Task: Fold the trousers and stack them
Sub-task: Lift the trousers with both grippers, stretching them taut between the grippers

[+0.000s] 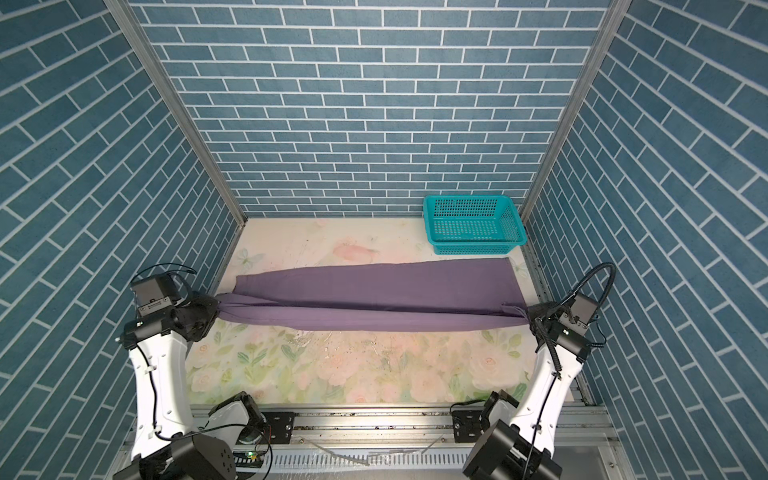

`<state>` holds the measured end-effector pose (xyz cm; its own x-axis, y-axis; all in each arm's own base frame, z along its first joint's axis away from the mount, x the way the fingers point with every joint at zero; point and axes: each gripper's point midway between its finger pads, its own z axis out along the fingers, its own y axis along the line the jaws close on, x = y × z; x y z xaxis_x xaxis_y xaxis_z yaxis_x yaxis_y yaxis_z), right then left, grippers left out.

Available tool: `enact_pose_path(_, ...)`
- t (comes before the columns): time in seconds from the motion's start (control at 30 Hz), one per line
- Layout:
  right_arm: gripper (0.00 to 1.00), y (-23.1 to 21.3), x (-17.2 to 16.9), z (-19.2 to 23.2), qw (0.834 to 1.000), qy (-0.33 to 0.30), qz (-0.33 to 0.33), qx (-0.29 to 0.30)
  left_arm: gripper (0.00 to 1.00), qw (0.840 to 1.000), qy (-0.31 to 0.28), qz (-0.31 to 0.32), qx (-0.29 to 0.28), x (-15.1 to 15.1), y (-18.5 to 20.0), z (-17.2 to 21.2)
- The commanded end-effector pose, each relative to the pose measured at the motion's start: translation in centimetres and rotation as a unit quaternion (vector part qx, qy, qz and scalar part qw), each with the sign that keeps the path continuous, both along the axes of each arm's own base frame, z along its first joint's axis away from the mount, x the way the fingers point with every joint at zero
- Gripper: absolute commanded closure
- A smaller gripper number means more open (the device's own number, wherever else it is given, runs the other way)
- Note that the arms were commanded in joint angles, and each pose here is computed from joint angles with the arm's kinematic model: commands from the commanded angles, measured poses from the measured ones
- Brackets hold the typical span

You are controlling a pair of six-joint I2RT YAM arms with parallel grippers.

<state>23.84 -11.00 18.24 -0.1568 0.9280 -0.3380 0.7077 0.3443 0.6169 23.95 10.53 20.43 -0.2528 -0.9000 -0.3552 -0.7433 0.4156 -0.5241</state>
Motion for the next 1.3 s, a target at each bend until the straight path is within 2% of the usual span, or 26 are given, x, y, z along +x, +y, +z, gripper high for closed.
enact_pose_path(0.0,1.0,-2.0,-0.9,4.6,0.996,-0.021,-0.048,-0.067,1.0,0.999,-0.013,0.021,0.027,-0.1,1.8,2.3)
enact_pose_path(0.17,1.0,-1.8,-1.0,7.0,0.994,-0.049,-0.055,-0.075,1.0,0.996,-0.027,0.034,0.082,-0.7,2.9,6.1)
enact_pose_path(0.3,1.0,-2.1,-0.2,7.8,0.993,-0.068,-0.063,-0.074,1.0,0.995,-0.03,0.032,0.089,-0.5,3.1,6.7)
enact_pose_path(0.53,1.0,-3.1,1.8,8.8,0.991,-0.074,-0.064,-0.089,1.0,0.998,-0.003,0.024,0.06,0.0,3.0,3.1)
enact_pose_path(0.8,1.0,-3.6,4.3,7.5,0.992,-0.058,-0.054,-0.098,1.0,0.998,0.036,0.025,0.044,0.0,3.3,-1.0)
enact_pose_path(1.07,1.0,-4.6,7.2,7.8,0.99,-0.061,-0.051,-0.116,1.0,0.997,0.057,0.012,0.041,2.1,3.8,-3.3)
enact_pose_path(1.27,1.0,-5.2,10.3,8.4,0.989,-0.06,-0.037,-0.134,1.0,0.998,0.045,-0.014,0.049,5.0,3.3,-3.3)
